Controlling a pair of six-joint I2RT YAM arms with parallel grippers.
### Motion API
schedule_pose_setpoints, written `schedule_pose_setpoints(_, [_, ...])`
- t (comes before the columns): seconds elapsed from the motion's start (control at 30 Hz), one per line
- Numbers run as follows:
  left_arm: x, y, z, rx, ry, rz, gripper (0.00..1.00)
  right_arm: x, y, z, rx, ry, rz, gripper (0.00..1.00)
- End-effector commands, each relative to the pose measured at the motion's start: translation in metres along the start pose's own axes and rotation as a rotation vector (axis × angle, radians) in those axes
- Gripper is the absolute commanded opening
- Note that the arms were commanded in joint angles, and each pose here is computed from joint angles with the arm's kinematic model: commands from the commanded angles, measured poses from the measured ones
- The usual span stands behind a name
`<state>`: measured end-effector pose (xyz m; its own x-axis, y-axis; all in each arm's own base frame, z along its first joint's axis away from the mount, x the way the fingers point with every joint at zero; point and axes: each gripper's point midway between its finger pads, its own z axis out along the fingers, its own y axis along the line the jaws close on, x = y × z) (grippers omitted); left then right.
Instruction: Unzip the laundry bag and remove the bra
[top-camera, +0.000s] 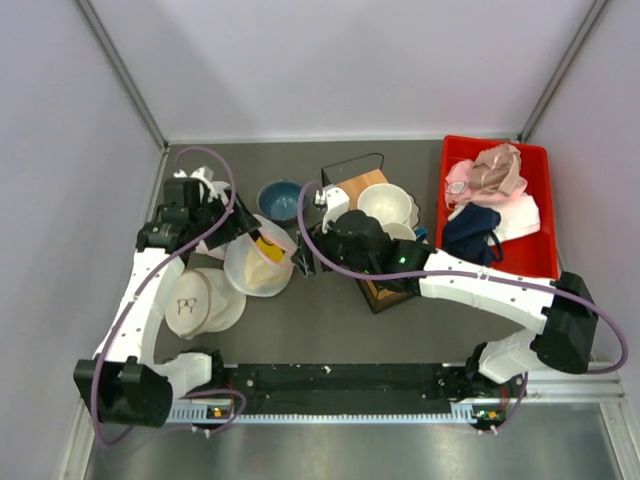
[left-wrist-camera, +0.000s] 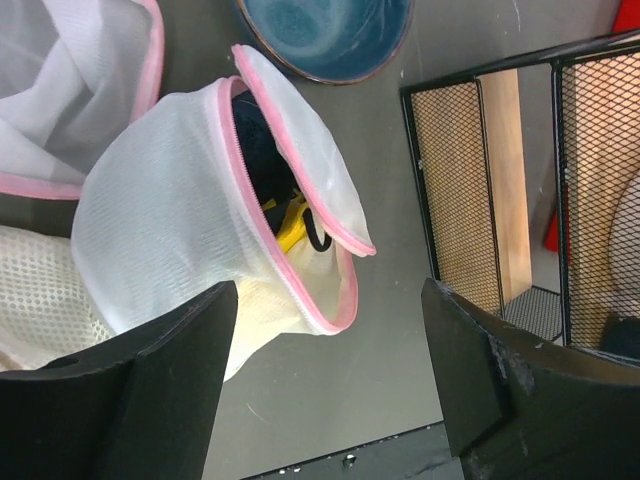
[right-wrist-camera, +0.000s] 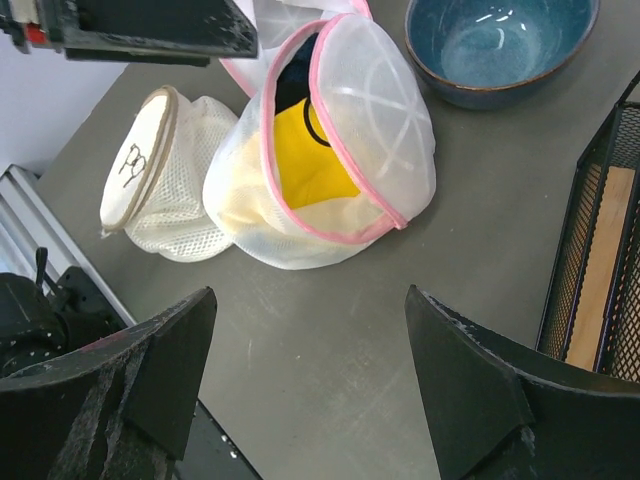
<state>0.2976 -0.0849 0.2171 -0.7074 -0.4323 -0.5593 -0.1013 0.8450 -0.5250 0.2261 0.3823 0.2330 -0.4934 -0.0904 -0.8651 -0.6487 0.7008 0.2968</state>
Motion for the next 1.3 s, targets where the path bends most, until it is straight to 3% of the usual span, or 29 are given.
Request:
schedule_pose_setpoints(0.0, [-0.028,-0.026,-0.001,0.051,-0.071,0.072,0.79,-0.025,0.002,-0.013,-0.005,-0.067,0.033,0.78])
schedule_pose_setpoints(0.23, [-0.028,-0.027,0.037,0.011,0.020,0.087,0.80,-0.020,0.000,-0.014,0.002,-0.057,0.042,0.78])
schedule_pose_setpoints(0.63, [-0.006,-0.012,0.066,-0.063,0.145,0.046,0.76,-0.010,-0.005,-0.014,0.019,-0.042,0.065,0.78])
schedule_pose_setpoints(1.07, [-0.011,-0.017,0.083,-0.054,0.136,0.020,0.61,-0.003,-0.008,-0.015,0.027,-0.031,0.082,0.78])
schedule_pose_setpoints(1.23, [-0.016,-0.017,0.083,-0.069,0.117,0.034,0.60,0.000,-0.008,-0.014,0.025,-0.024,0.083,0.78])
schedule_pose_setpoints(1.27, [-0.014,-0.014,0.087,-0.078,0.127,0.033,0.55,-0.001,-0.008,-0.013,0.024,-0.023,0.083,0.78])
